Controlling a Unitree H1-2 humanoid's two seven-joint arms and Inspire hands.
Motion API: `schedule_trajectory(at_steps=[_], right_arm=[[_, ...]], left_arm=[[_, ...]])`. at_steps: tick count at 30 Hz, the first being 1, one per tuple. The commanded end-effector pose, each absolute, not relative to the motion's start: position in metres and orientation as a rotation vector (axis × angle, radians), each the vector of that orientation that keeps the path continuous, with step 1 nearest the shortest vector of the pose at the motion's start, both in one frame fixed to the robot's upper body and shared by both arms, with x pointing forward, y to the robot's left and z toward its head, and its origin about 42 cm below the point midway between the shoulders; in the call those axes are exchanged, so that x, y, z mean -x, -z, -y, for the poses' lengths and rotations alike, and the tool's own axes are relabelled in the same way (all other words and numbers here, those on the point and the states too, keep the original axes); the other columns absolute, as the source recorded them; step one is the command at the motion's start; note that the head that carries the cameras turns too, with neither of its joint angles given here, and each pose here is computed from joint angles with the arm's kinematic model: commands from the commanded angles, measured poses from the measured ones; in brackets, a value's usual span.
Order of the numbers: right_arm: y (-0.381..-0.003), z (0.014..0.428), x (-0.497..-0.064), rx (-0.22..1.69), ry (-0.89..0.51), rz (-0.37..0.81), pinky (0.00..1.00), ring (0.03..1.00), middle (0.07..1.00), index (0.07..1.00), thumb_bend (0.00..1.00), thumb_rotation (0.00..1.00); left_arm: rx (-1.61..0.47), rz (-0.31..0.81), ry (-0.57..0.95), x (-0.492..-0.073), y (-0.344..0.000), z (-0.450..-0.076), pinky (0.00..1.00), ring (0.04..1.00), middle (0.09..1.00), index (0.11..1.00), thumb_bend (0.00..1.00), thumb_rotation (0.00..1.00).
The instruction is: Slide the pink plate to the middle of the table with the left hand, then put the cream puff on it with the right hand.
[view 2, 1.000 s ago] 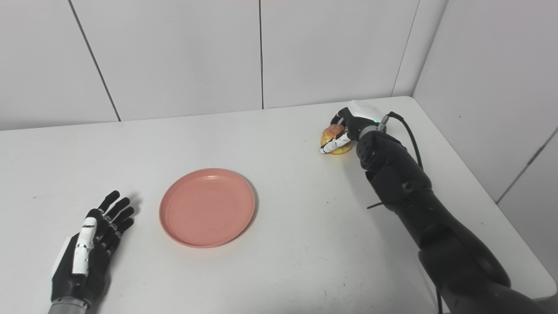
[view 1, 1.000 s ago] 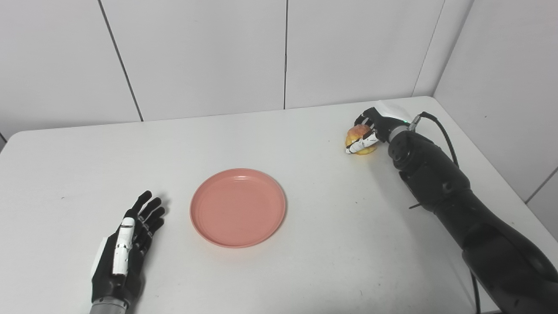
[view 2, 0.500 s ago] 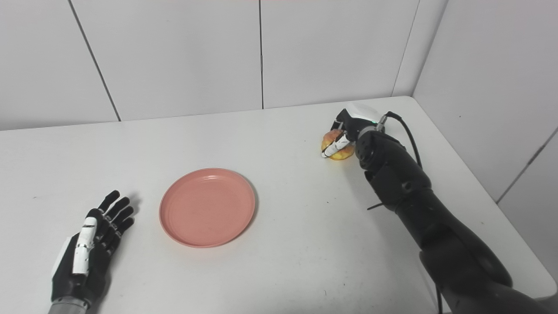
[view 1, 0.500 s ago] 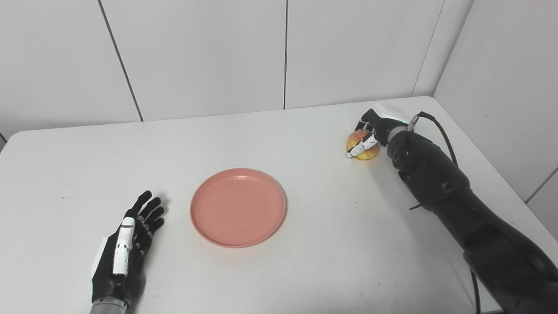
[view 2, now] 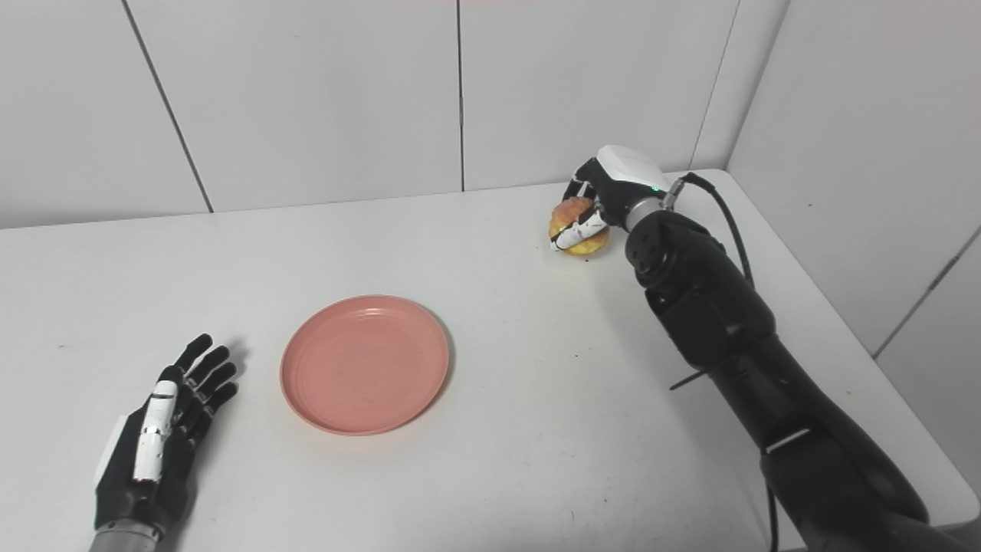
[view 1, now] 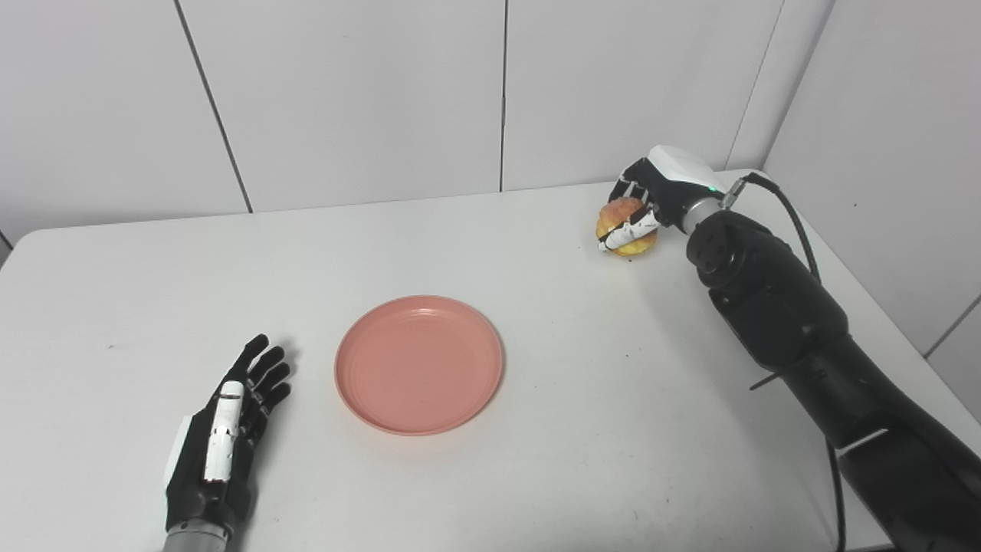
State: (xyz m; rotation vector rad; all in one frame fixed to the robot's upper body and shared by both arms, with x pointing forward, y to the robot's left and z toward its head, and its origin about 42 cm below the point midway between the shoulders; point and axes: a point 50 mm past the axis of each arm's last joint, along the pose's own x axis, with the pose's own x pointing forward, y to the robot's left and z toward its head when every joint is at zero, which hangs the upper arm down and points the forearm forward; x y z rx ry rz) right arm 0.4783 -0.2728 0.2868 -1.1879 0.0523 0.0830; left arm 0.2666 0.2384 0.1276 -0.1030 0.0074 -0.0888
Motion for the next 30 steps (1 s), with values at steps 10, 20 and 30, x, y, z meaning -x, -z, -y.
schedule_trajectory(at_steps=[10,20,30], right_arm=[[-0.35,0.211,-0.447,1.167,-0.173,0.236,0.32,0.393,0.448,0.483,0.51,0.13],[-0.34,0.159,-0.43,1.125,-0.336,0.319,0.3,0.37,0.445,0.486,0.51,0.13],[-0.318,0.101,-0.413,1.101,-0.494,0.366,0.29,0.362,0.436,0.487,0.51,0.13]], left_arm=[[0.067,0.094,0.084,-0.264,-0.144,-0.211,0.91,0.904,0.904,0.882,0.51,0.91],[0.019,0.105,0.061,-0.257,-0.155,-0.192,0.93,0.923,0.925,0.897,0.47,0.96],[-0.03,0.125,0.05,-0.257,-0.158,-0.177,0.9,0.916,0.92,0.894,0.46,0.97]])
